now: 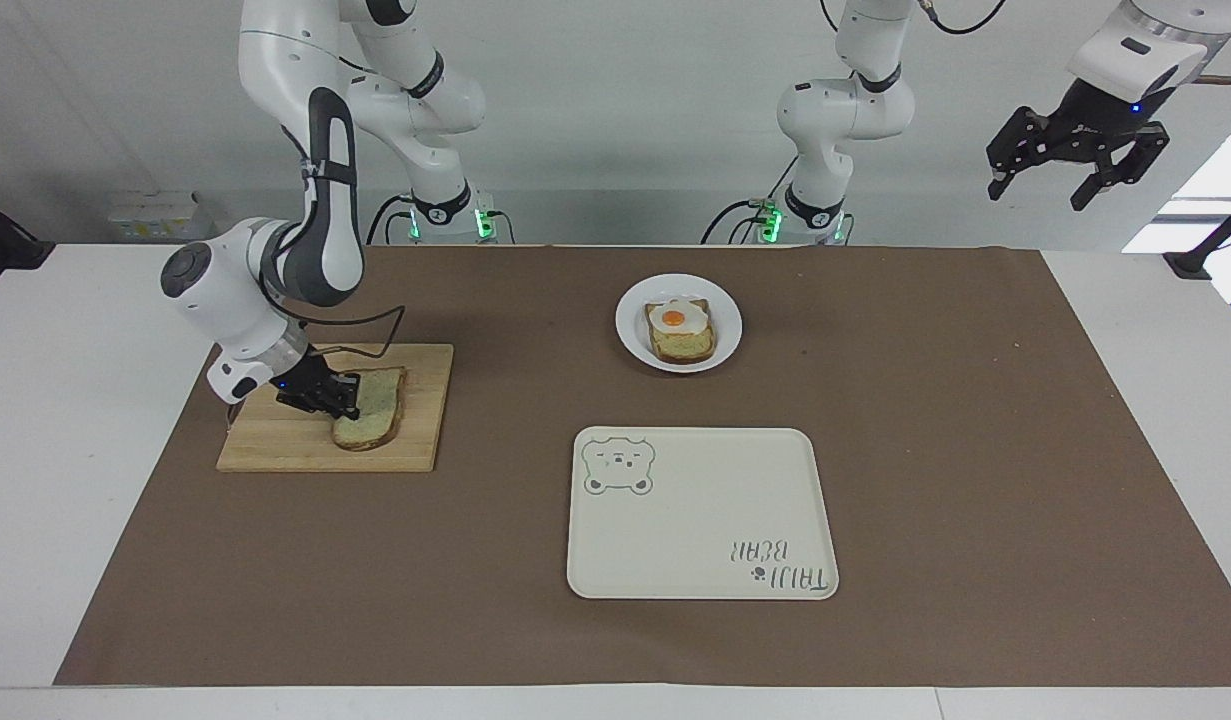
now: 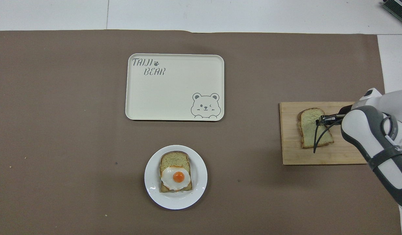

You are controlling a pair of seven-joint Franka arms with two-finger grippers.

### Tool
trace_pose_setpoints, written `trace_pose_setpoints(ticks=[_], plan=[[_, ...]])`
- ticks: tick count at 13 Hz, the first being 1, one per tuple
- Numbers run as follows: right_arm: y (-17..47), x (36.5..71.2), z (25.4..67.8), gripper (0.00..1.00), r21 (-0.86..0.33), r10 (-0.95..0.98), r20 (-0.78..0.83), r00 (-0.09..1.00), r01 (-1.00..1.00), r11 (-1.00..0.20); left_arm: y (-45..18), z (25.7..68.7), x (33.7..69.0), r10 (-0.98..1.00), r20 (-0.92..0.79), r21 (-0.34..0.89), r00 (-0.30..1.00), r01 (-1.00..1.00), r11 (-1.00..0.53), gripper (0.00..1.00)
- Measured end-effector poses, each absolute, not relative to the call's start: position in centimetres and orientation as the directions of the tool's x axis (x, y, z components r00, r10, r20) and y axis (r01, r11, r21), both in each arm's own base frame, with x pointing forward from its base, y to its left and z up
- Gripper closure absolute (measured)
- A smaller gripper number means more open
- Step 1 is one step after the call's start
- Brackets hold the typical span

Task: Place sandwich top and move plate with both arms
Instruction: 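Close the right gripper on the bread slice and lift it, then carry the bread slice with the right gripper over the egg plate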

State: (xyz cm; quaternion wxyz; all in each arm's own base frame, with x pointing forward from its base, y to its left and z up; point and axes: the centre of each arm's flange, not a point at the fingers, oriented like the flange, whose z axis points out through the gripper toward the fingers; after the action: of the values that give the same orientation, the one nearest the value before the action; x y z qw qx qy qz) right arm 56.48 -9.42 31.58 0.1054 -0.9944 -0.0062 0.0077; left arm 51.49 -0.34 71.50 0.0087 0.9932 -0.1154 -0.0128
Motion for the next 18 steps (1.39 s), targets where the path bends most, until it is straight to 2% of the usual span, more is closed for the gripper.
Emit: trace_pose_setpoints(ticks=[5, 10, 14, 18], plan=[[-8.7, 58.3, 35.9, 0.85, -0.248, 0.059, -0.043, 0.997, 0.047, -0.968, -0.3, 71.5, 51.4, -0.229, -0.028, 0.021, 0.973, -0.229, -0.973, 0.0], [-7.3, 58.6, 41.7, 0.85, -0.303, 0.124, -0.094, 0.988, 0.09, -0.949, -0.4, 71.4, 51.4, -0.231, -0.03, 0.022, 0.973, -0.23, -0.973, 0.0], [-4.4, 58.1, 42.7, 0.85, -0.398, 0.147, -0.144, 0.979, 0.079, -0.914, -0.4, 71.4, 51.4, -0.23, -0.031, 0.022, 0.973, -0.229, -0.973, 0.0], [2.4, 57.8, 42.6, 0.85, -0.396, 0.177, -0.208, 0.962, 0.083, -0.915, -0.3, 71.4, 51.4, -0.229, -0.032, 0.022, 0.973, -0.229, -0.973, 0.0]])
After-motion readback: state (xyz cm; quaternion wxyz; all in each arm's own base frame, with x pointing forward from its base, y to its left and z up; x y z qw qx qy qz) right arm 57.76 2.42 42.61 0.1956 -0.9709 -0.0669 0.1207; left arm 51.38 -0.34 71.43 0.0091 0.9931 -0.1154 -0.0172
